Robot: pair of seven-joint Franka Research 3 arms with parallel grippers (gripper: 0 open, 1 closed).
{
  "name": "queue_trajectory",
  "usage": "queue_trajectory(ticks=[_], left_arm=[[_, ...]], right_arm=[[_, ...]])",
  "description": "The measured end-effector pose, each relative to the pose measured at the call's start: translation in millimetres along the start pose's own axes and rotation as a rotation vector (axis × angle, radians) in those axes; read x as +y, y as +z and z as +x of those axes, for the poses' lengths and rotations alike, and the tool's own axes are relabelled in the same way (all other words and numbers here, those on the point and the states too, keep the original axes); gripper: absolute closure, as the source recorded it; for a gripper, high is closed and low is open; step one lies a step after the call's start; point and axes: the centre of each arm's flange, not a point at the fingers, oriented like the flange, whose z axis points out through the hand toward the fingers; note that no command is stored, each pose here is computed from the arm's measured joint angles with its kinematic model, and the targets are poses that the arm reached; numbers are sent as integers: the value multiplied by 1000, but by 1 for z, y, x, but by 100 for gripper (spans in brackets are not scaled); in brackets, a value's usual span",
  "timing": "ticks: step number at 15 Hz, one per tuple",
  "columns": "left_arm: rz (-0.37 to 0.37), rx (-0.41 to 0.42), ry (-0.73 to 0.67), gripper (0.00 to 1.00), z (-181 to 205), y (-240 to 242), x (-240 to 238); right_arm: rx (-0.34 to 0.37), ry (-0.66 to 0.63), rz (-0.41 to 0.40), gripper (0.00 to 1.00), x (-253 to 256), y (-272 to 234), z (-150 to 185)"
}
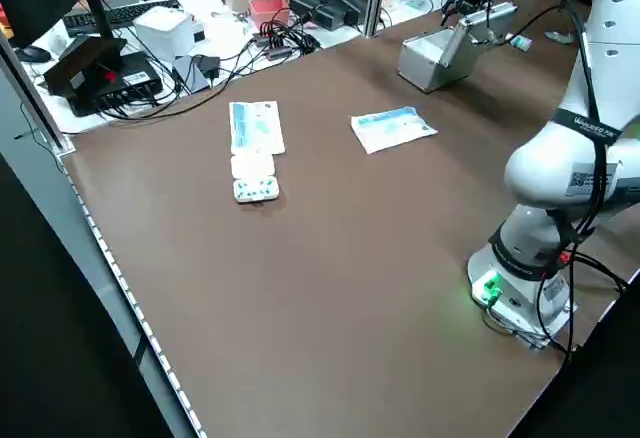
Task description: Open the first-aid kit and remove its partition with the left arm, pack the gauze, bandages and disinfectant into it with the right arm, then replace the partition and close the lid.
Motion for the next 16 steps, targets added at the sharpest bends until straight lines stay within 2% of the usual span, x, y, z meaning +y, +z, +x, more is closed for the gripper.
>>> queue_trajectory(ticks=[4,6,8,12,16], left_arm=[[-23,3,254,0,17,2,6],[-50,6,363,0,27,6,13],[-61,8,469,0,34,16,18],[-127,20,652,0,41,46,36],[-176,42,776,0,54,61,47]], right_arm=[[133,-76,14,1,-8,-42,10],[170,-93,-15,1,-6,-60,19],[175,-150,-58,1,-2,-75,36],[139,-339,-121,1,7,-122,65],[179,-554,-213,1,18,-177,77]])
